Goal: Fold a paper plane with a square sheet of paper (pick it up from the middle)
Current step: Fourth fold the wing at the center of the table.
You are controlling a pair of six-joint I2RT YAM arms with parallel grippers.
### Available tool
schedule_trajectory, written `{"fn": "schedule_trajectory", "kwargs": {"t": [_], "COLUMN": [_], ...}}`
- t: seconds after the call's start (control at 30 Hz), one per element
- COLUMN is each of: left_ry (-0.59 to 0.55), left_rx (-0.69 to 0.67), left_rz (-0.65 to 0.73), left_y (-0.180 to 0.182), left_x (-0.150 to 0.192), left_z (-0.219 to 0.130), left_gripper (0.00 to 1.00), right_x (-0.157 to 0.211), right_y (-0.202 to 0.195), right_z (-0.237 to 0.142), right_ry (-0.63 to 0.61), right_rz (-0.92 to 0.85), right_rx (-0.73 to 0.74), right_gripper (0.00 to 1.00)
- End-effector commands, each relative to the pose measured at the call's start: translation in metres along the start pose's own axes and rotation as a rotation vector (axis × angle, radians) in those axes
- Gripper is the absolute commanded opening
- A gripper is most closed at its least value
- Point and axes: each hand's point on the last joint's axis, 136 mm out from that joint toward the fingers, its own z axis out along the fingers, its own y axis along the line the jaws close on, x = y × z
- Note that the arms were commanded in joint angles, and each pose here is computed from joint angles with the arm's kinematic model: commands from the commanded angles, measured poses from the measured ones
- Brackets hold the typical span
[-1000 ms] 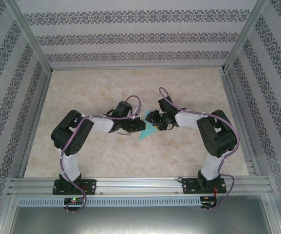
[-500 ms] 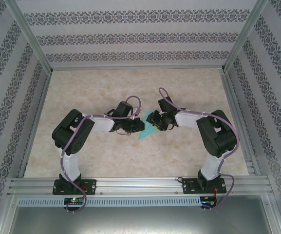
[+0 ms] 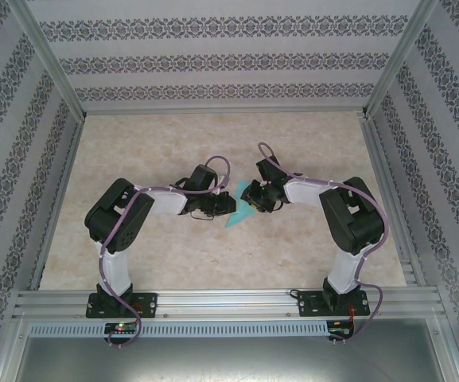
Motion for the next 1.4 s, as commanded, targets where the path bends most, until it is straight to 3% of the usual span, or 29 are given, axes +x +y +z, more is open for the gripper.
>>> {"fn": "schedule_trajectory", "kwargs": {"t": [0.0,0.43,0.67,0.9,1.37], "left_ry": [0.011,-0.043,-0.020,0.045,0.071], "left_rx": [-0.008,0.081,0.088,0.060,-0.035], "left_rz": [0.022,0.082,0.084,0.052,0.012], "left_y": [-0.004,-0.038,-0.038,-0.026,-0.004], "left_x": [0.000,-0.010,-0.002,0.012,0.015], "left_z": [0.001,-0.020,-0.017,-0.003,0.005], "left_gripper": [0.15,0.18,0.18,0.18,0.15], "right_x": [0.037,0.042,0.043,0.045,0.046], "right_y": [-0.104,-0.114,-0.118,-0.122,-0.131], "right_z": [0.023,0.027,0.027,0.028,0.026], "right_ry": [0.096,0.115,0.117,0.119,0.114], "right_rz": [0.081,0.098,0.113,0.125,0.128], "right_rx": [0.380,0.438,0.454,0.470,0.508], "right_gripper": [0.34,0.38,0.39,0.36,0.33]}}
